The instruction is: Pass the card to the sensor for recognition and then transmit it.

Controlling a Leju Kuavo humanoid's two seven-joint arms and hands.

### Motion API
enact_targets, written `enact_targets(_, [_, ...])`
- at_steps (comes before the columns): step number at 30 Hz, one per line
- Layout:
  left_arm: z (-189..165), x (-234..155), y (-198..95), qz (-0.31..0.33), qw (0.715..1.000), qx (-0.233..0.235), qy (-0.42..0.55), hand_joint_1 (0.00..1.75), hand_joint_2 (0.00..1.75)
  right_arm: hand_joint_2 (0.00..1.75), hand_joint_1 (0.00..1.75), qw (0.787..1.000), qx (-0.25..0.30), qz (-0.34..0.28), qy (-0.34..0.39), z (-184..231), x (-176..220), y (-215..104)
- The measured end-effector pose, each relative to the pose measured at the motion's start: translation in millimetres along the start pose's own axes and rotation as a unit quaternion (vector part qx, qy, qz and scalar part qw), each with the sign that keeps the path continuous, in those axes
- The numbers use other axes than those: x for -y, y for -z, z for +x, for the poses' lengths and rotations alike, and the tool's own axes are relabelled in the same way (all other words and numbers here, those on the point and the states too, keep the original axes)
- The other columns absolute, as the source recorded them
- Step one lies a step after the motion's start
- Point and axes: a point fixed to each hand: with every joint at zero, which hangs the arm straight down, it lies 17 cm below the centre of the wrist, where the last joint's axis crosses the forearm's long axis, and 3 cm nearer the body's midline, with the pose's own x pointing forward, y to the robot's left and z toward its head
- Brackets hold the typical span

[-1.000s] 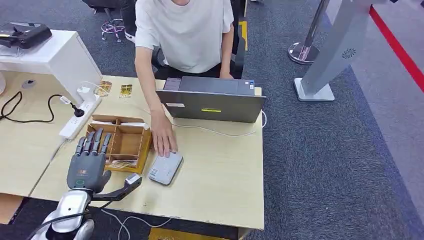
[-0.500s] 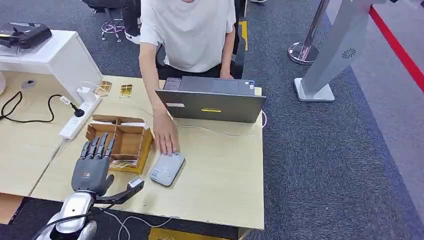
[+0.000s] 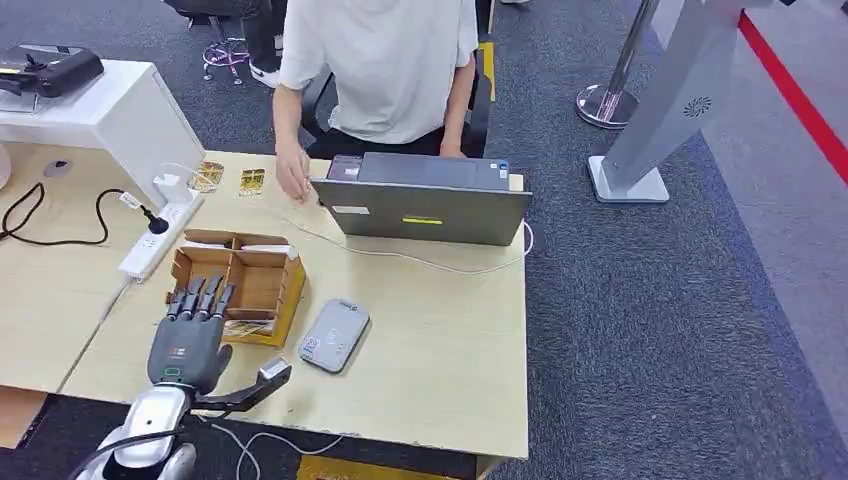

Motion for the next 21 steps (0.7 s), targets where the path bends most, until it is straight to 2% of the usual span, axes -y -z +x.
enact_targets(21, [10.0,2.1,-4.6,0.002,1.0,0.018,-0.006,1.75,1.75,0.0,0.0,1.0,0.003,0.003,0.0,1.1,-1.0,-0.2])
